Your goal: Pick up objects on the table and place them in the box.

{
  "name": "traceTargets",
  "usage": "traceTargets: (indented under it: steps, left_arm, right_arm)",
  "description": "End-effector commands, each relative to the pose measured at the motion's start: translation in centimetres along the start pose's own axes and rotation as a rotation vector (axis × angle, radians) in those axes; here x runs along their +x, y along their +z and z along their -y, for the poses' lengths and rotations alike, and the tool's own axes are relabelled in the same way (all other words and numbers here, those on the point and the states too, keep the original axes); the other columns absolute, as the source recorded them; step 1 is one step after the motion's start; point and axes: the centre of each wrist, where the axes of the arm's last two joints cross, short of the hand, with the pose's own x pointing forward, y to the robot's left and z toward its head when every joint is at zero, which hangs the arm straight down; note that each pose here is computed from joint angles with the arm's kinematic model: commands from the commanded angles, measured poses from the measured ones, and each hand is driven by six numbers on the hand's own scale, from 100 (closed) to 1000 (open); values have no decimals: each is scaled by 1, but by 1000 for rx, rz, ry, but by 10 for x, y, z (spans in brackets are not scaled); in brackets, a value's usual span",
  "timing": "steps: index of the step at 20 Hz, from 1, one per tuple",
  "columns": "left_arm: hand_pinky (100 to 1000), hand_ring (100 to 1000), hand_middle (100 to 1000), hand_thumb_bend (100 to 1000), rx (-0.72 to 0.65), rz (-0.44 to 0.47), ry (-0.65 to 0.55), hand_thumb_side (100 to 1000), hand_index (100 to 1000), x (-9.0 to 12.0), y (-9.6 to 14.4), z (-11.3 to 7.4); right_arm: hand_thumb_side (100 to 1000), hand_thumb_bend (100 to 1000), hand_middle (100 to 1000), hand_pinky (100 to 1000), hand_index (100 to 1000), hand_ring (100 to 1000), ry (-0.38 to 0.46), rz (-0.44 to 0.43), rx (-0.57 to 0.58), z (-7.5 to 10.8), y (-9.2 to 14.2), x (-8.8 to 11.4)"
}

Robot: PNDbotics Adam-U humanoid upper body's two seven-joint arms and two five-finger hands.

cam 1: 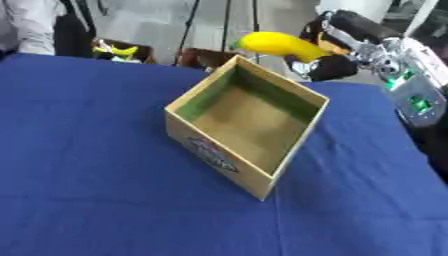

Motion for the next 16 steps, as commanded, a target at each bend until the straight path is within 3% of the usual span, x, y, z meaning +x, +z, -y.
traceTargets:
  steps: [1,16]
  left_arm:
    - [170,252,324,100,-1,32,-10,1000,487,7,-4,-2]
    - [176,257,328,100,-6,46,-5,1000,490,9,-7,0]
  right_arm:
    - [594,100,435,713,584,737,32,-5,-30,13,-2,-2]
    - [584,100,461,705,584,739,69,15,29,-4,-9,4]
